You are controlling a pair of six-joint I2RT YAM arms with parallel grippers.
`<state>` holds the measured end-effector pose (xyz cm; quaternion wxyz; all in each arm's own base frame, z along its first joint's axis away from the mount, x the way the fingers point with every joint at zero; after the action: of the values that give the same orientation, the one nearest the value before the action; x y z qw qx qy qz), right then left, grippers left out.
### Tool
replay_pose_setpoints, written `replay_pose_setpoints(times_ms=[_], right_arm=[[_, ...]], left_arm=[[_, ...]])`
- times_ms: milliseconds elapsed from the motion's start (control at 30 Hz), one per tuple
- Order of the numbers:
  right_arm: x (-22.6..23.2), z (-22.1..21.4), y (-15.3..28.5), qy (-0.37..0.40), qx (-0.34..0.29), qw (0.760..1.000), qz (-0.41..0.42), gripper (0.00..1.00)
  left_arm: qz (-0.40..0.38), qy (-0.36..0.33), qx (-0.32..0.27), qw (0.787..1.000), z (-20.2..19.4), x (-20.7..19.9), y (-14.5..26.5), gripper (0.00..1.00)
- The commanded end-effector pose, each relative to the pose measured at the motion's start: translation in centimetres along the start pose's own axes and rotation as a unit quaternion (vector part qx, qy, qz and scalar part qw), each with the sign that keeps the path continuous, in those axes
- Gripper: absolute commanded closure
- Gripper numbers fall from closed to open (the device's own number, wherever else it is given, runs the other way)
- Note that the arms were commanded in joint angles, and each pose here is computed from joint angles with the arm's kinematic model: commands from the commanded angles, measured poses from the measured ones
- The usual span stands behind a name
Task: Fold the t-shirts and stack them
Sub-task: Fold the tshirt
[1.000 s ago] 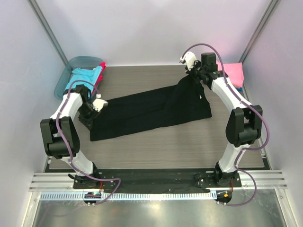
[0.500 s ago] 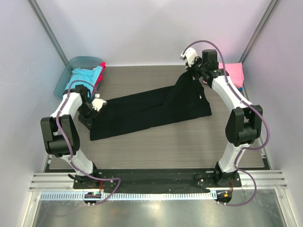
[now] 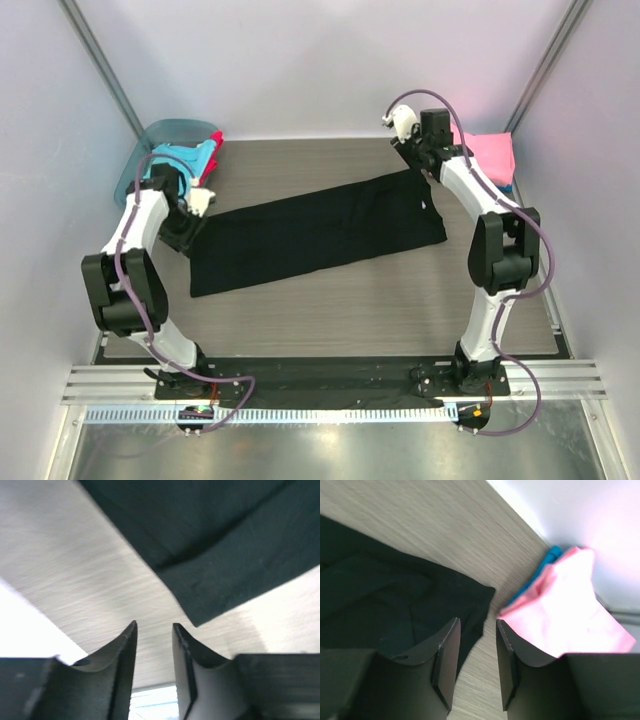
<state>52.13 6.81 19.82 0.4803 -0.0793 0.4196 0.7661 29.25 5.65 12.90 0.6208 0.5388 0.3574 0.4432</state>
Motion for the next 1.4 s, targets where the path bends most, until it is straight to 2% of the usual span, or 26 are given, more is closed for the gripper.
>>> replay_pose_setpoints(times_ms=[0, 67, 167, 333, 400, 500, 633, 900, 1200, 1333, 1367], right_arm=[[-4.4, 2.9, 4.8, -0.03, -0.032, 0.995, -0.092, 0.58], [-3.4, 2.0, 5.4, -0.035, -0.02, 0.996, -0.08, 0.57], [-1.1, -1.4, 5.2, -0.045, 0.039, 0.997, -0.047, 0.56], [2.1, -7.3, 5.0, -0.121, 0.115, 0.984, 0.054, 0.53], [2.9, -9.9, 5.1, -0.159, 0.158, 0.971, 0.086, 0.52], [2.9, -12.2, 5.7, -0.189, 0.18, 0.96, 0.105, 0.51], [3.9, -14.5, 5.9, -0.191, 0.21, 0.95, 0.131, 0.5], [7.1, -17.0, 6.0, -0.211, 0.235, 0.924, 0.214, 0.5], [8.5, -19.1, 5.1, -0.221, 0.26, 0.91, 0.234, 0.49], [9.2, -20.4, 4.9, -0.229, 0.281, 0.901, 0.238, 0.57], [9.5, -20.7, 5.1, -0.23, 0.287, 0.898, 0.242, 0.64]], left_arm=[[0.051, 0.029, -0.103, 0.993, 2.8, 1.3, 5.0, 0.63], [0.041, 0.025, -0.112, 0.993, 3.0, 0.8, 5.5, 0.63], [0.007, 0.011, -0.099, 0.995, 2.2, -0.8, 5.3, 0.62], [-0.049, -0.003, -0.013, 0.999, -1.8, -3.1, 1.7, 0.62], [-0.083, 0.001, 0.008, 0.997, -3.2, -4.4, 0.7, 0.62], [-0.098, 0.009, 0.013, 0.995, -3.6, -5.0, 0.0, 0.62], [-0.106, 0.02, 0.026, 0.994, -4.0, -5.2, -1.0, 0.62], [-0.108, 0.033, 0.043, 0.993, -3.6, -4.9, -3.1, 0.62], [-0.099, 0.043, 0.058, 0.992, -3.3, -4.3, -4.6, 0.63], [-0.094, 0.046, 0.06, 0.993, -3.1, -4.1, -5.1, 0.64], [-0.093, 0.045, 0.062, 0.993, -3.1, -4.0, -5.3, 0.64]])
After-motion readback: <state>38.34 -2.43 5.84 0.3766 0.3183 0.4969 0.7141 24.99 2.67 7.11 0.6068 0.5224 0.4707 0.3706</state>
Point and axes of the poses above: each gripper's point midway between its finger pads, its own y axis back along the fingers, its own x axis along the line the jaws close on, z = x × y, the point moved 4 cm from there along y, back along the fingers, and after that the axes turned 6 degrees about y, right-handed, at the moved point
